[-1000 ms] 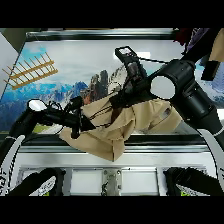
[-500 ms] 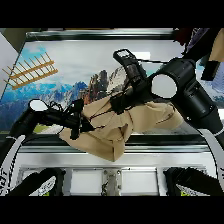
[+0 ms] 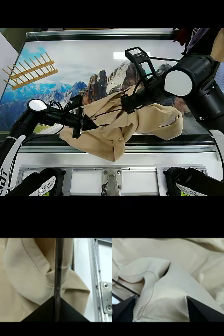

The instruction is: Fold the clothes and pants, and hang the long-sleeved shirts on hangers.

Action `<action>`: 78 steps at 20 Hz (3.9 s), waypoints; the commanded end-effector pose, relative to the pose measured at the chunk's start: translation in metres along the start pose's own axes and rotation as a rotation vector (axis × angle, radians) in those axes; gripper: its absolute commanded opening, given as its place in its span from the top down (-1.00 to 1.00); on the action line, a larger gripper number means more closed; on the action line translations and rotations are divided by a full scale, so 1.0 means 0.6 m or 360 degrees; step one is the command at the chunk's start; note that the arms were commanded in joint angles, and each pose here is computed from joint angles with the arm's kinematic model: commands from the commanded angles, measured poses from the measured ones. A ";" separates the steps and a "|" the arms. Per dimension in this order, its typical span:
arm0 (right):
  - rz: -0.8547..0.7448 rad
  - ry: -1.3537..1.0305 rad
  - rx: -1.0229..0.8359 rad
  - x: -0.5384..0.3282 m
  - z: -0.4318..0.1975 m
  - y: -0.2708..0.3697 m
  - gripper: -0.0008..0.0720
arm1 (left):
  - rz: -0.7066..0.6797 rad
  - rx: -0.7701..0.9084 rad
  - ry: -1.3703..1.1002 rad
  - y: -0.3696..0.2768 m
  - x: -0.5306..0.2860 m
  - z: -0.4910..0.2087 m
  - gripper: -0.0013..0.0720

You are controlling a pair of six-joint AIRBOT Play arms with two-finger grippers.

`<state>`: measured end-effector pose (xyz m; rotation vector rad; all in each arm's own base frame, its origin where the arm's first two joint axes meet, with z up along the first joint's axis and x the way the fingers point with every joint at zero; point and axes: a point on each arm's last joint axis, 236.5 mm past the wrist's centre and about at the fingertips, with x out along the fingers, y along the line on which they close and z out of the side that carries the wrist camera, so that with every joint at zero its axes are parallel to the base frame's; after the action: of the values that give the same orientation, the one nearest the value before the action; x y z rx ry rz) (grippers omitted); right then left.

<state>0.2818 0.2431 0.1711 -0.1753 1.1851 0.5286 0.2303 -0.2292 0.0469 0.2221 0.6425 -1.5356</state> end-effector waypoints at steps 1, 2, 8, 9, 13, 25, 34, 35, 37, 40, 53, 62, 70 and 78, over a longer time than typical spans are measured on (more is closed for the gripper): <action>-0.0027 0.0015 -0.0004 -0.006 -0.005 -0.013 -0.93 | 0.0003 -0.0005 -0.0038 0.001 0.000 0.009 0.92; -0.0026 0.0014 -0.0015 -0.007 -0.006 -0.013 -0.93 | 0.0003 -0.0005 -0.0038 0.001 0.000 0.009 0.92; 0.0146 0.0004 -0.0097 -0.014 -0.008 0.030 -0.93 | 0.0004 -0.0005 -0.0037 0.001 0.000 0.009 0.92; 0.0194 -0.0023 -0.0111 -0.015 -0.002 0.042 -0.93 | 0.0004 -0.0005 -0.0037 0.001 0.000 0.009 0.92; 0.0263 -0.0125 -0.0101 -0.019 0.023 0.059 -0.93 | 0.0003 -0.0005 -0.0037 0.001 0.000 0.009 0.92; -0.0186 -0.0203 0.0073 -0.019 0.043 -0.054 -0.93 | 0.0001 -0.0007 -0.0037 0.000 0.000 0.009 0.92; -0.0389 -0.0289 0.0128 -0.045 0.052 -0.105 -0.93 | 0.0000 -0.0018 -0.0008 0.000 0.000 0.002 0.92; -0.0409 -0.0303 0.0128 -0.050 0.052 -0.110 -0.93 | 0.0000 -0.0018 -0.0008 0.000 0.000 0.002 0.92; -0.0422 -0.0327 0.0132 -0.061 0.052 -0.115 -0.93 | 0.0001 -0.0018 -0.0008 0.000 0.000 0.002 0.92; -0.0421 -0.0333 0.0105 -0.080 0.047 -0.139 -0.93 | 0.0000 -0.0018 -0.0008 0.000 0.000 0.002 0.92; 0.0822 -0.0641 0.0036 -0.182 0.079 -0.122 -0.93 | 0.0002 -0.0018 -0.0008 0.001 0.000 0.002 0.92; 0.1074 -0.0719 -0.0685 -0.175 0.002 -0.128 -0.93 | 0.0002 -0.0018 -0.0008 0.001 0.000 0.002 0.92; 0.1082 -0.0992 -0.0527 -0.080 -0.084 -0.258 -0.93 | 0.0002 -0.0018 -0.0009 0.001 0.000 0.002 0.92; 0.1145 -0.0873 -0.0564 -0.012 -0.146 -0.246 -0.93 | 0.0004 -0.0017 -0.0008 0.001 0.000 0.002 0.92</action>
<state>0.2886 0.0770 0.1393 0.1249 0.5734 1.2937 0.2309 -0.2298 0.0483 0.2108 0.6458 -1.5315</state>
